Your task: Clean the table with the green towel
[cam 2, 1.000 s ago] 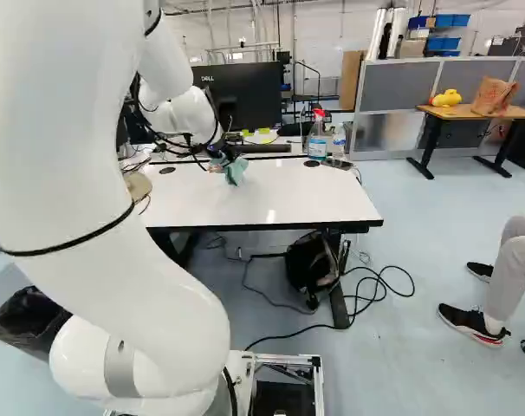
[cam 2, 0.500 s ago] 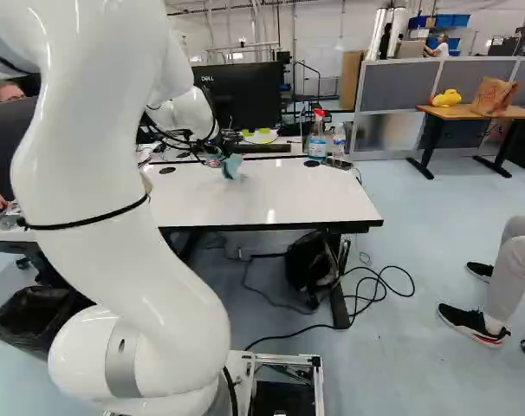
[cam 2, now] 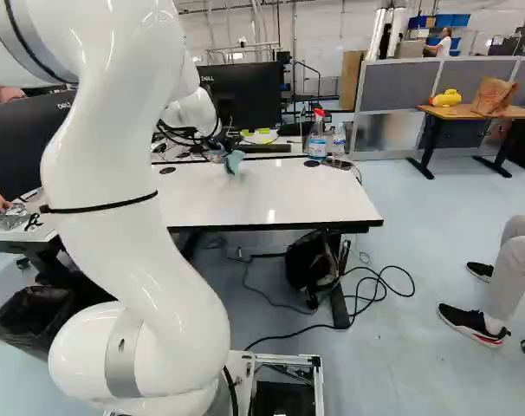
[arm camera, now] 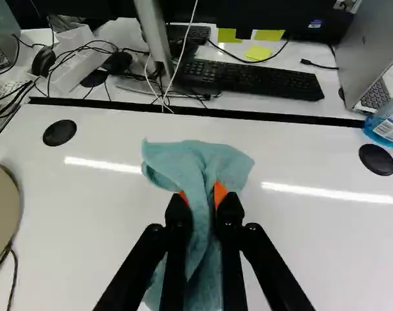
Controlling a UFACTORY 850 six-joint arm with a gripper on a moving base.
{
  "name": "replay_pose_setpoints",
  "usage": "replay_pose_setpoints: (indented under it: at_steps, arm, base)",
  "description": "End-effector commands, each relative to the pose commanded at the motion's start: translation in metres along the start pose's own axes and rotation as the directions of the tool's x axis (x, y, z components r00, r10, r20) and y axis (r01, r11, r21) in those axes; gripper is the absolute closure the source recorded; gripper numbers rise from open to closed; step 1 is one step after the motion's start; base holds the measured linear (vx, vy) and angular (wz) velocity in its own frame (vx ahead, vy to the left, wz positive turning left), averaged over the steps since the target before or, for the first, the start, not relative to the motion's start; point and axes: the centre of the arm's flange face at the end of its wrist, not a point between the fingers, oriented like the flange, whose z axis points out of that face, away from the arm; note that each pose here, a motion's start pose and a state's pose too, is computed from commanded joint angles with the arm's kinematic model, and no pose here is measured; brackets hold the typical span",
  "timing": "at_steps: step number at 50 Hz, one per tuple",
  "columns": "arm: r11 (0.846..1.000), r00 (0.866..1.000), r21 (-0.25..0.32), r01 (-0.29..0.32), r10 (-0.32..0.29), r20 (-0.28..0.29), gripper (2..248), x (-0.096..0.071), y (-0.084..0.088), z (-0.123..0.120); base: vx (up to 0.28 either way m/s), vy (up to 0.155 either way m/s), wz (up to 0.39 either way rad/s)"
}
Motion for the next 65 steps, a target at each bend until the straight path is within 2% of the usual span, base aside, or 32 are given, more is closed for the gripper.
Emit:
replay_pose_setpoints:
  at_steps: [16, 40, 65]
  arm:
    - [1.0, 1.0, -0.013, -0.011, 0.011, 0.0, 195, 0.0, 0.01, 0.0]
    - [1.0, 1.0, -0.014, -0.013, 0.013, 0.0, 195, 0.0, 0.012, 0.0]
    - [0.998, 0.999, -0.041, -0.037, 0.037, 0.008, 195, -0.012, 0.033, -0.015]
  base:
    - [0.0, 0.0, 0.0]
    - [0.0, 0.0, 0.0]
    - [0.0, 0.0, 0.0]
